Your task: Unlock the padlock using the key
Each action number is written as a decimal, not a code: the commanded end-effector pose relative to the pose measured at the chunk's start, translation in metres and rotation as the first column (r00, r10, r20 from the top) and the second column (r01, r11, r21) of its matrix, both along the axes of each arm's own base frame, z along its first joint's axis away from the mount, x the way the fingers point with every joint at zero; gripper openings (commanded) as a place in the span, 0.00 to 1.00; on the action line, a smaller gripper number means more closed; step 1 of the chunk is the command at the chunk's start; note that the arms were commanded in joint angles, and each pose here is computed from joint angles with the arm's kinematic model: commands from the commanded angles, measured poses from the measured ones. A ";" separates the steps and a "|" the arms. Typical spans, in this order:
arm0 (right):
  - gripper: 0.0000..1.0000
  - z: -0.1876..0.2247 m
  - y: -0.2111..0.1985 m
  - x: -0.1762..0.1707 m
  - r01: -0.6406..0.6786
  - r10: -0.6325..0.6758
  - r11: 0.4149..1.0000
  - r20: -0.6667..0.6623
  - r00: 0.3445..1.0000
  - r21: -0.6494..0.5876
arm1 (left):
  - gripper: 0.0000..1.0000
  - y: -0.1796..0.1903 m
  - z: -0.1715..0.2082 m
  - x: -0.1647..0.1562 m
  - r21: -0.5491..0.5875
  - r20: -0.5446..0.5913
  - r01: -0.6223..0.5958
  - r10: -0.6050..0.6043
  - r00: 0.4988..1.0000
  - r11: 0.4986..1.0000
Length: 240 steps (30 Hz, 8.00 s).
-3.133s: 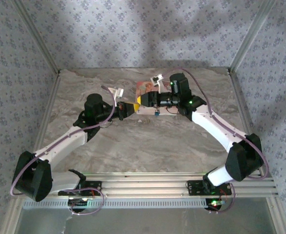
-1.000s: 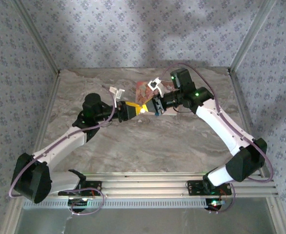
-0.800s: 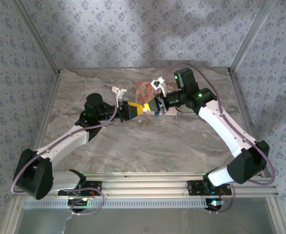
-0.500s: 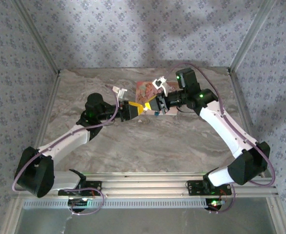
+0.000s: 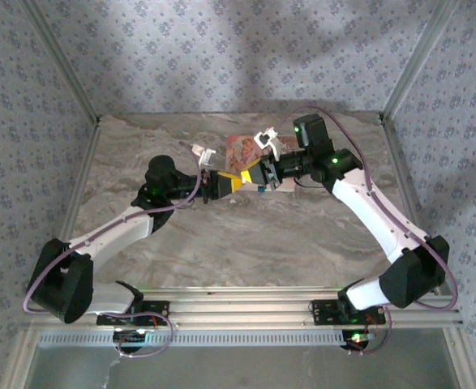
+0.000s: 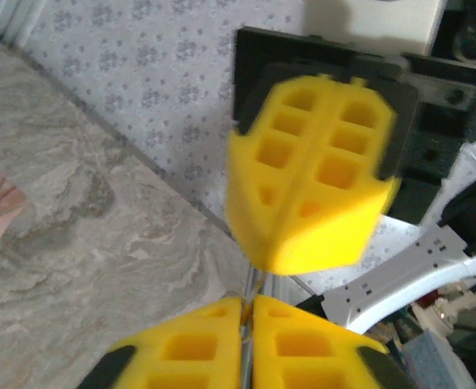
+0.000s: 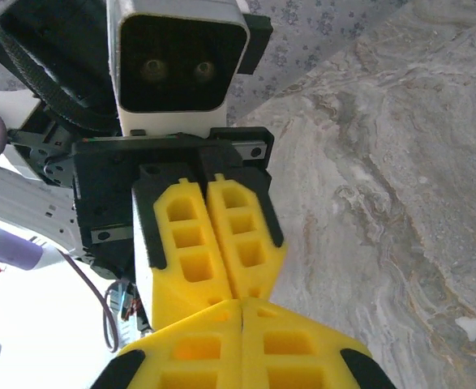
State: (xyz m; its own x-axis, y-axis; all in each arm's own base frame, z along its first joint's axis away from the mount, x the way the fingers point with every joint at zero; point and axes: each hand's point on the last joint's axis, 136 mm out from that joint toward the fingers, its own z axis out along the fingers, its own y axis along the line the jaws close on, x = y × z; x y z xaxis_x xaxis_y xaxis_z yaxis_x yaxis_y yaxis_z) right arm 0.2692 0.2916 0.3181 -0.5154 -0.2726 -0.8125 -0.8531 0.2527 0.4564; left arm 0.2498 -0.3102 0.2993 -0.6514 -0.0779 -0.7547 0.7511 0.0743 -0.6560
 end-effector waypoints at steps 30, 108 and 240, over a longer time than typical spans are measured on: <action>0.56 -0.236 -0.090 0.069 0.719 -0.857 0.389 0.061 0.512 -0.576 | 0.00 0.065 -0.121 0.027 0.320 -0.129 -0.299 0.354 0.926 0.899; 0.00 -0.194 -0.025 0.104 0.521 -0.707 0.706 -0.445 0.549 -0.479 | 0.00 0.033 -0.153 0.031 0.331 0.129 -0.271 0.241 0.962 0.904; 0.00 -0.108 0.004 0.051 0.380 -0.410 0.895 -0.771 0.487 -0.236 | 0.00 -0.023 -0.119 0.063 -0.075 0.001 -0.216 0.217 0.976 0.973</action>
State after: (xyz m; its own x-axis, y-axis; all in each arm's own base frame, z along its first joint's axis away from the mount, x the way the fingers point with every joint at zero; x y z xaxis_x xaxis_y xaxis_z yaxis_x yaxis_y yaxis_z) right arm 0.3389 0.2757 0.1754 -0.9764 0.2160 -0.0028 0.1259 0.5795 0.8052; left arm 0.3195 -0.3190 0.1535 -0.6817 -0.2650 -0.6820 0.6359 0.2464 -0.7314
